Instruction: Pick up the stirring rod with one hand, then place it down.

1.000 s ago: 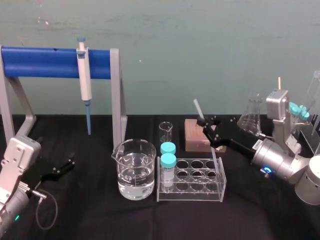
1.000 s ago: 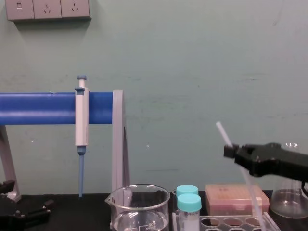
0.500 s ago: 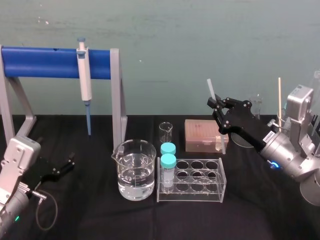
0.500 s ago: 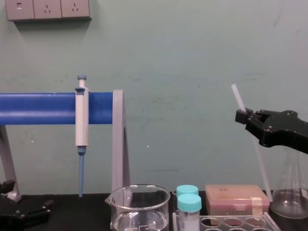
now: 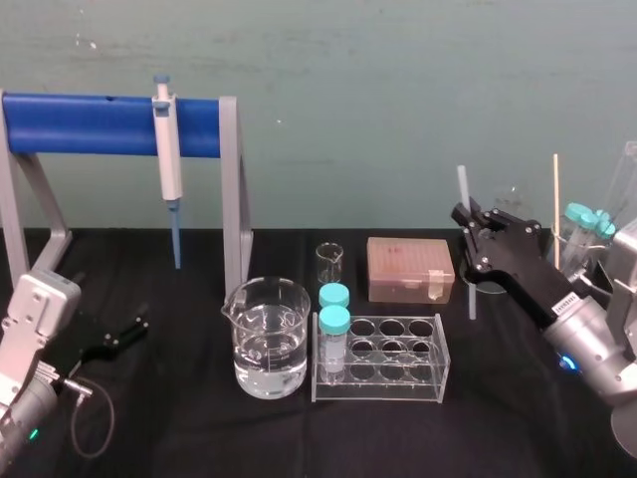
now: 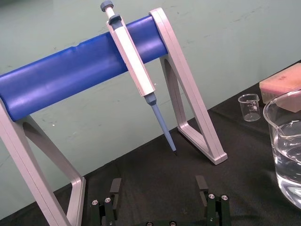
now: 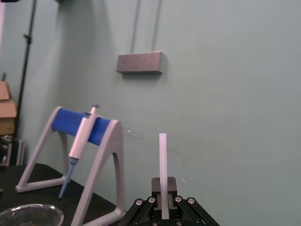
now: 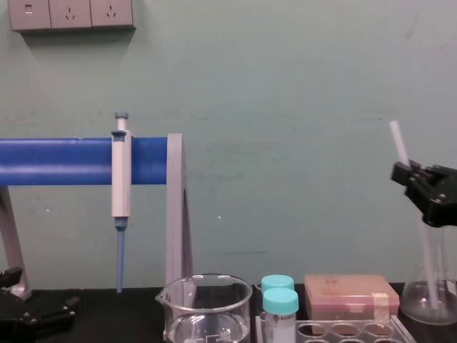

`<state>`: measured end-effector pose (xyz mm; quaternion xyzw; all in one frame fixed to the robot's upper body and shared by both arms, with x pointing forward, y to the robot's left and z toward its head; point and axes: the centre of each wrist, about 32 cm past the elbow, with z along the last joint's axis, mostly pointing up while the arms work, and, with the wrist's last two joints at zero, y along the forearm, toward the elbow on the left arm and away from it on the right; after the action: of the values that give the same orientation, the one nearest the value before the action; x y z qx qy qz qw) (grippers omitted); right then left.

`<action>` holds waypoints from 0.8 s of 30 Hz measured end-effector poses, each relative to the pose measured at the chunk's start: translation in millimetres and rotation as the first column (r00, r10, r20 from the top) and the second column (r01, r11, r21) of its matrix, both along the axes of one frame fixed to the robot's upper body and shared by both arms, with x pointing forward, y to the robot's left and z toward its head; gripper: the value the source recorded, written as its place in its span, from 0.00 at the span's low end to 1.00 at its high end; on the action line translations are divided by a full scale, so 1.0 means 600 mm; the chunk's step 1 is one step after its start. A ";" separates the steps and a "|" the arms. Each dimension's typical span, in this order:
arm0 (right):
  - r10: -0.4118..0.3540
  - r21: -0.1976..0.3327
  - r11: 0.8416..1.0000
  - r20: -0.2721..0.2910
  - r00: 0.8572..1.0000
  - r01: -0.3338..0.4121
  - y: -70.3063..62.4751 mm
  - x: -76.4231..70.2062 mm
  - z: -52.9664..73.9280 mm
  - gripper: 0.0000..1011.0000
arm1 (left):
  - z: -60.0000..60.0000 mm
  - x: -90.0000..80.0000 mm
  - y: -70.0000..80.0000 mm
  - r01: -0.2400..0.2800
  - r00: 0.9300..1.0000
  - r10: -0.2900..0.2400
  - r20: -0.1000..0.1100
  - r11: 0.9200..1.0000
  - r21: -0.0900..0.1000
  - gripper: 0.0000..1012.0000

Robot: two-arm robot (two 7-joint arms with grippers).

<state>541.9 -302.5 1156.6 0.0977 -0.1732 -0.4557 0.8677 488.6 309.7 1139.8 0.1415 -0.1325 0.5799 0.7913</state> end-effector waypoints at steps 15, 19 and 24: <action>-0.088 -0.008 0.996 -0.054 0.995 0.088 -0.007 -0.039 -0.022 0.07 | 0.000 0.000 0.000 0.000 1.000 0.000 0.000 1.000 0.000 0.99; -0.098 -0.017 0.995 -0.060 0.993 0.097 -0.006 -0.039 -0.022 0.07 | 0.000 0.000 0.000 0.000 1.000 0.000 0.000 1.000 0.000 0.99; -0.098 -0.018 0.995 -0.061 0.993 0.097 -0.006 -0.040 -0.022 0.07 | 0.000 0.000 0.000 0.000 1.000 0.000 0.000 1.000 0.000 0.99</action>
<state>518.2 -306.0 1143.4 0.0687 -0.1543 -0.4990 0.8500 488.6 309.7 1139.8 0.1415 -0.1325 0.5799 0.7913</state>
